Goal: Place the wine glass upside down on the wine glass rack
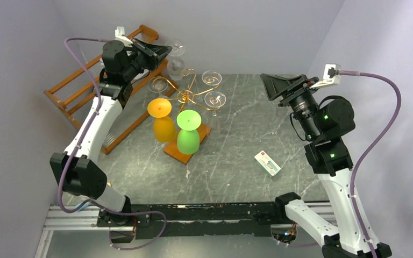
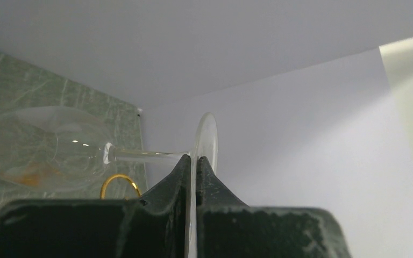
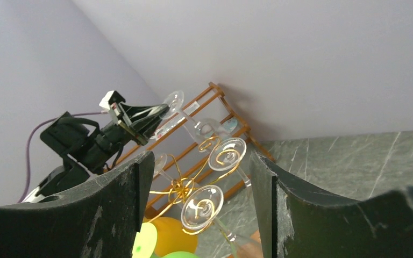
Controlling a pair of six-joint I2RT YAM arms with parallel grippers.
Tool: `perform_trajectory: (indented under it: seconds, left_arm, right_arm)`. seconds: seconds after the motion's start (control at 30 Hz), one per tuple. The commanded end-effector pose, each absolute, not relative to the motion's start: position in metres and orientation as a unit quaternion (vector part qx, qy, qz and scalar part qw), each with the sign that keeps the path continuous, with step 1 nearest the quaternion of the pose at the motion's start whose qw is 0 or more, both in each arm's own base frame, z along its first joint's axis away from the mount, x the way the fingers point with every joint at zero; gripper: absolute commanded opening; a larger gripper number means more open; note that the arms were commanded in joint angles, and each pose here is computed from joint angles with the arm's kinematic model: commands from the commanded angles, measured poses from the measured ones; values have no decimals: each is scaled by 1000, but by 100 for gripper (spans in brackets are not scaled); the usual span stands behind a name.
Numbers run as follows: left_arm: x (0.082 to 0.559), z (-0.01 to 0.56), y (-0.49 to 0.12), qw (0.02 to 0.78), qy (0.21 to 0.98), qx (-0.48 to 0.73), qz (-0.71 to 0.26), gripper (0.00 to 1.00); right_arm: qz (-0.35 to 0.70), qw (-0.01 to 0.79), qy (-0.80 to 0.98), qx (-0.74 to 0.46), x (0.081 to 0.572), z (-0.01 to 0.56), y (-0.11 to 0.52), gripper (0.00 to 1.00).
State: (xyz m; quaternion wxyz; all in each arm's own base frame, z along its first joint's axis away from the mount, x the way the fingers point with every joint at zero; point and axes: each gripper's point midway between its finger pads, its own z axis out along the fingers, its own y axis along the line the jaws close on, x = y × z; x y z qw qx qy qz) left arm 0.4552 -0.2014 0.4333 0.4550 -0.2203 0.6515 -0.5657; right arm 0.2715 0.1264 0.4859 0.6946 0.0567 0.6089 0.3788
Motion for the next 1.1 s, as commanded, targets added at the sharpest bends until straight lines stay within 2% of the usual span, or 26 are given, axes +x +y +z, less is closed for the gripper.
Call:
perform_trajectory:
  seconds: [0.0,0.47,1.07]
  left_arm:
    - [443,448,-183,460,659,-272,-530,5]
    - [441,429,-186,423,686,-294,-514,5]
    - [408,428,-201,395,679,-304,-539,5]
  right_arm:
    - [364,704,606,67,272,486,119,68]
    - [342,718,600,86,265,488,105,67]
    - [297,732,600,126,266,479,82,67]
